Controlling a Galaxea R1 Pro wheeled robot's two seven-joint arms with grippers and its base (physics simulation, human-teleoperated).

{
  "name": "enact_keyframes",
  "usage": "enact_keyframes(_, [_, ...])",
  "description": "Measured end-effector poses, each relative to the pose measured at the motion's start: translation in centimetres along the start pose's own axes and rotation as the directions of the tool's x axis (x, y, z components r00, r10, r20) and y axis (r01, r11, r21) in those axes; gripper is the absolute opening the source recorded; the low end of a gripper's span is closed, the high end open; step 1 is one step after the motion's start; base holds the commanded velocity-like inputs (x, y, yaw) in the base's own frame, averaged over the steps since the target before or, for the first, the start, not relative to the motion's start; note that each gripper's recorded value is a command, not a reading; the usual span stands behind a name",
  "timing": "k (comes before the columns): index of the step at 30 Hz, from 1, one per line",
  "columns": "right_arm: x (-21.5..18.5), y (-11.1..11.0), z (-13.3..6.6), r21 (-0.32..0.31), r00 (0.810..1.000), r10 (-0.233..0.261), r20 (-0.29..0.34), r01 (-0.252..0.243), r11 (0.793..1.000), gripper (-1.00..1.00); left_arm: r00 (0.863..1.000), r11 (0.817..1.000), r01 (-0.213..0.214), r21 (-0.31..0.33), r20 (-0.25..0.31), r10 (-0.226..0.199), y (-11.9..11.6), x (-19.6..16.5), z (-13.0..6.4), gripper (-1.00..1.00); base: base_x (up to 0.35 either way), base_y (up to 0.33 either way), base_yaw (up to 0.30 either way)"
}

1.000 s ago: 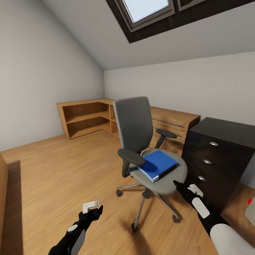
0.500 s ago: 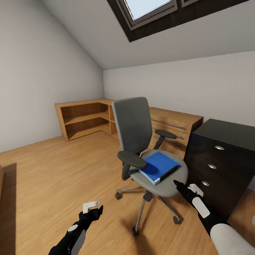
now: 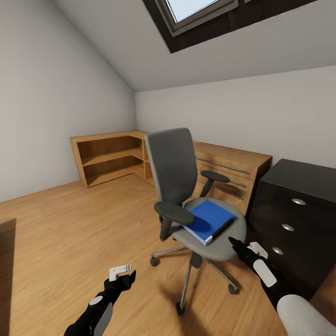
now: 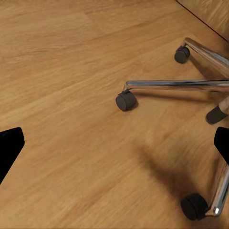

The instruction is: In the bedroom, organize the workspace by keeping the computer under the desk, ensuring the monitor is on the desk, placing the keyboard on the desk next to the monitor, placing the mouse on the desk next to the keyboard, moving the folder from the swivel chair onto the desk next to the mouse, stacking the notebook on top of the folder with the pen on top of the notebook, and positioning the swivel chair next to the desk.

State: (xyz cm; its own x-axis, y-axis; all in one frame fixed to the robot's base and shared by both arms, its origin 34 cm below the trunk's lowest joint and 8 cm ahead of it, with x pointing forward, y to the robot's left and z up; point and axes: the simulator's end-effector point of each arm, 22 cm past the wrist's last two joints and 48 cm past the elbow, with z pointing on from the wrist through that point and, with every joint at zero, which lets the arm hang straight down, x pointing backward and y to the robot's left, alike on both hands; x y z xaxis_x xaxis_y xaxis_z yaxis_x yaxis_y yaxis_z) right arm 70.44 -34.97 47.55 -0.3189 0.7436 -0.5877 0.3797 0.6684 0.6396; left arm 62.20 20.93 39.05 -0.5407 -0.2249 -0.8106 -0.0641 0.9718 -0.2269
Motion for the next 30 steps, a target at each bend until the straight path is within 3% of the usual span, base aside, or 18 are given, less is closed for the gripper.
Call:
enact_keyframes(12, [0.83, -0.84, 0.06, 0.019, 1.000, -0.001, -0.018, 0.002, 1.000, 1.00, 1.000, 1.000, 0.000, 0.000, -0.001, 0.000, 0.01, 0.04, 0.03, 1.00, -0.198, -0.092, 0.000])
enact_keyframes(30, [0.95, -0.84, 0.05, 0.019, 1.000, -0.001, -0.019, 0.001, 1.000, 1.00, 1.000, 1.000, 0.000, 0.000, 0.000, 0.000, 0.00, 0.02, 0.01, 1.00, -0.016, -0.006, 0.000])
